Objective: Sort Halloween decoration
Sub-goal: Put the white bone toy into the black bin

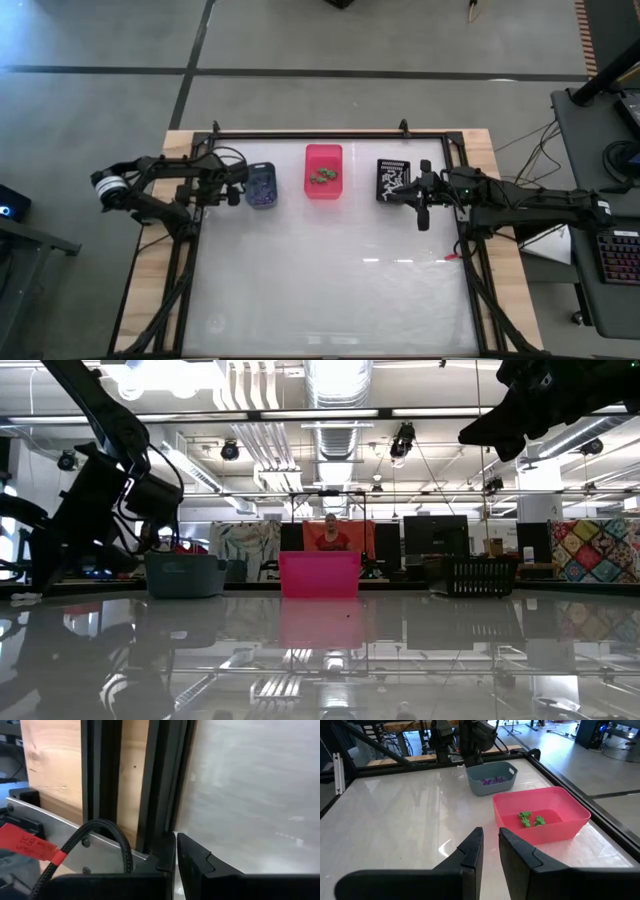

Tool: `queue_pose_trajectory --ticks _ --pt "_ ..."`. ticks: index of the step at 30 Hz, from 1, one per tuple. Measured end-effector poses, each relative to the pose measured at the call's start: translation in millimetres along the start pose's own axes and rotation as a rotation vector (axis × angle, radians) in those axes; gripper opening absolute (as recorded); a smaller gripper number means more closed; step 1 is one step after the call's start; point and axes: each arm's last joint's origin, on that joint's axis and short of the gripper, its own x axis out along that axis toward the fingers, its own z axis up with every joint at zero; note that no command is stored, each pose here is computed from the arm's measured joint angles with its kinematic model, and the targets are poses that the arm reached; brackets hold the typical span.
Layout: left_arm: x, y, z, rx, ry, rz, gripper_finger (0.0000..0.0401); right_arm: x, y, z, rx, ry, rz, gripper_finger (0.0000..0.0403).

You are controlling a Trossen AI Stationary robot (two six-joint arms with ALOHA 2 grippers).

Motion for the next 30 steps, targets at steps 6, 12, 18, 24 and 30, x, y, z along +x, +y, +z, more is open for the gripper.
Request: queue_pose_trajectory --ticks 6,12,18,24,30 --pt "3.4 -3.6 -0.5 0.029 0.012 0.026 0.0 0.0 0.0 0.0 -0.006 0.0 0.0 0.0053" --pt "-6.7 -13.1 -4.2 0.101 0.087 -0.048 0.0 0.0 0.0 0.0 -0.006 0.0 0.0 0.0053" --pt "-14.7 -11.1 -6.8 0.137 0.096 -0.03 0.0 0.0 0.0 0.0 -0.006 0.0 0.0 0.0053" --pt "-19.1 -14.1 -11.8 0.198 0.116 -0.059 0.0 0.0 0.0 -0.1 -0.007 0.001 0.0 0.0053" --pt "-40.2 -19.6 -31.6 0.306 0.063 -0.126 0.0 0.0 0.0 0.0 -0.006 0.0 0.0 0.0053"
